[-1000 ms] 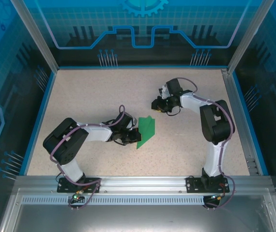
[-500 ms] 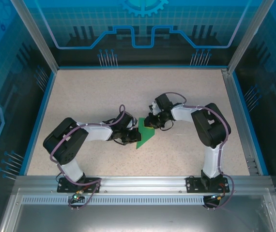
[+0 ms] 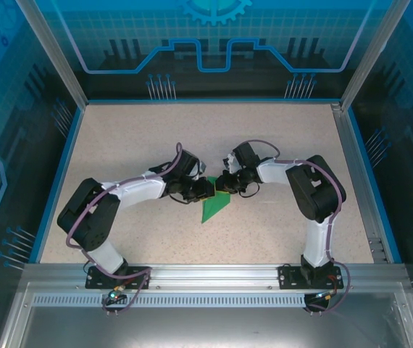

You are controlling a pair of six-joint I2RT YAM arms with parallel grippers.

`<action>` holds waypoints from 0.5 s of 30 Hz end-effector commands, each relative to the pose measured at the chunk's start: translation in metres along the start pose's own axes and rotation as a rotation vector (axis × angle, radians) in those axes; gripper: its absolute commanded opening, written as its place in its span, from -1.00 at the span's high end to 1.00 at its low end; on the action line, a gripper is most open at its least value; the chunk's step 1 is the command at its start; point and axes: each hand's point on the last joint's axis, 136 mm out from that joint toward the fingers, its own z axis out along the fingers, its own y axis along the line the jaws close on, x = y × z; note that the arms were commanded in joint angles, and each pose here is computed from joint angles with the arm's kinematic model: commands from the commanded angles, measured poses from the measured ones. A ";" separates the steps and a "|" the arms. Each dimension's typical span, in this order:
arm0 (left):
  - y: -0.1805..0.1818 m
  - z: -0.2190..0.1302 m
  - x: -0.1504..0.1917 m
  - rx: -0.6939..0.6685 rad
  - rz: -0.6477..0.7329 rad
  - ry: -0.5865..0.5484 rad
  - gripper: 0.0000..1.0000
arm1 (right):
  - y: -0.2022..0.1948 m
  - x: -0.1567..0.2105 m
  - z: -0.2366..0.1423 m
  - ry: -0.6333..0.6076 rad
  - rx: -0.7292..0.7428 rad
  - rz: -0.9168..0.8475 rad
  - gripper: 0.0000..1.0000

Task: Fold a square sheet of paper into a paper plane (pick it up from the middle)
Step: Fourth fold the wing at the center of the table.

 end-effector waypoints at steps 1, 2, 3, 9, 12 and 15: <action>-0.004 0.014 0.000 0.042 -0.041 0.060 0.52 | -0.035 0.023 0.015 0.051 0.108 0.059 0.70; 0.000 0.018 0.001 0.033 -0.049 0.067 0.52 | -0.034 0.023 0.014 0.049 0.106 0.060 0.70; 0.005 0.023 0.001 0.019 -0.060 0.074 0.53 | -0.034 0.022 0.014 0.047 0.106 0.058 0.70; 0.036 0.039 0.020 -0.037 -0.112 0.126 0.55 | -0.034 0.021 0.013 0.044 0.109 0.062 0.69; 0.049 0.040 0.032 -0.058 -0.124 0.155 0.56 | -0.034 0.021 0.013 0.043 0.112 0.064 0.69; 0.061 0.038 0.045 -0.084 -0.133 0.183 0.57 | -0.035 0.020 0.013 0.042 0.116 0.064 0.69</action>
